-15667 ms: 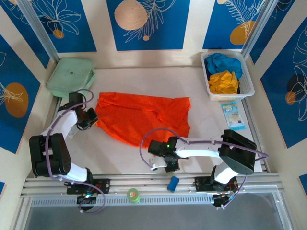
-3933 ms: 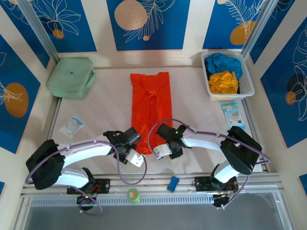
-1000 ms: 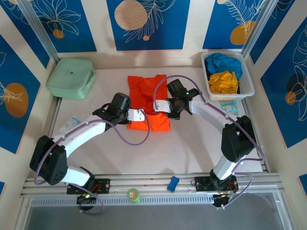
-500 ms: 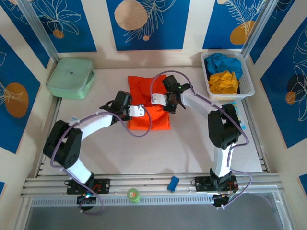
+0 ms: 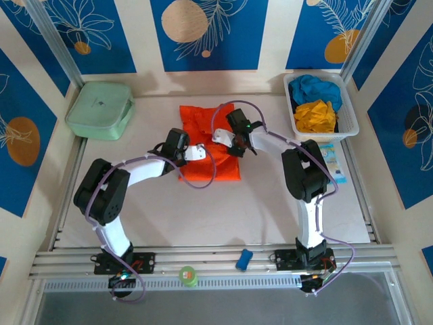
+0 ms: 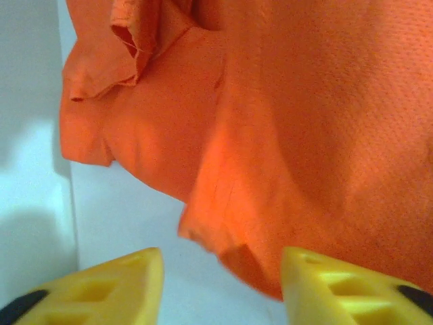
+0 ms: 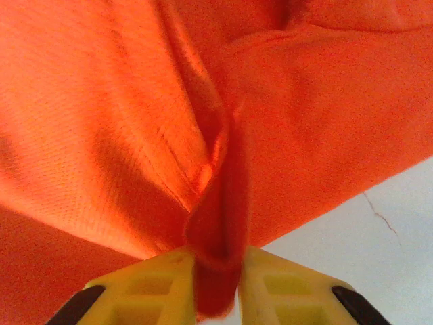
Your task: Fold and stack the t-shirts
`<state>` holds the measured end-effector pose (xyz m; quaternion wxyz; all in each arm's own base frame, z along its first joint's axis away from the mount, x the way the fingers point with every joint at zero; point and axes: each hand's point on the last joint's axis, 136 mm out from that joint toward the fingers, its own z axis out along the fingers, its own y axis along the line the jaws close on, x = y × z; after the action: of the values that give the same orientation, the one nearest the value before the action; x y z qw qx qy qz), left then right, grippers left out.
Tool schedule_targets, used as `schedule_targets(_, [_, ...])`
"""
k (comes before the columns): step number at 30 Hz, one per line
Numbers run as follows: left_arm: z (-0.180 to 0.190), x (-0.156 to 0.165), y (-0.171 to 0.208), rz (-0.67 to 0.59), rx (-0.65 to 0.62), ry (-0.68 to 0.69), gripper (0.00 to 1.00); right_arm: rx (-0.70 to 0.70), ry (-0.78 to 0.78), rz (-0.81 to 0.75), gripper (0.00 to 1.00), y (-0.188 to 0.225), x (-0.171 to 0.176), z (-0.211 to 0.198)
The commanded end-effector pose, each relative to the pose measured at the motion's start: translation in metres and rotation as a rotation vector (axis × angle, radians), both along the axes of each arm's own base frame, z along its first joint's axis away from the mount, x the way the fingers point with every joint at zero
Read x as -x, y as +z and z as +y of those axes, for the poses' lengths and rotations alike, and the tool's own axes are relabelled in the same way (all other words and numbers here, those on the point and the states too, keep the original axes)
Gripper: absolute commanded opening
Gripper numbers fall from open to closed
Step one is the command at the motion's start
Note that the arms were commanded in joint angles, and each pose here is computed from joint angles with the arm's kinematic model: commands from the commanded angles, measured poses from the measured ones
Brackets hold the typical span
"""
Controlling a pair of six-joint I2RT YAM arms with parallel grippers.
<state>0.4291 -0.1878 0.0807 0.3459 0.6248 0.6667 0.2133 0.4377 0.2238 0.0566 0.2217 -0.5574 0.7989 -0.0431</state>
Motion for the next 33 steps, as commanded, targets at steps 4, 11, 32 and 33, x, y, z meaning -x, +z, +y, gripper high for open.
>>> schedule_targets(4, [0.013,-0.032,0.041,-0.154,0.069,0.123,0.69,-0.092,-0.165,-0.103,0.46,0.037,-0.041,-0.003])
schedule_targets(11, [0.035,-0.042,0.121,-0.386,0.211,0.236,0.83,-0.212,-0.187,-0.231,0.60,0.108,-0.047,-0.007])
schedule_targets(32, [-0.009,0.103,0.212,-0.212,0.395,-0.388,0.99,-0.240,0.454,-0.312,0.69,0.183,0.127,0.001])
schedule_targets(33, [-0.008,0.108,0.198,-0.169,0.343,-0.409,0.99,-0.196,0.476,-0.285,0.69,0.170,0.130,-0.001])
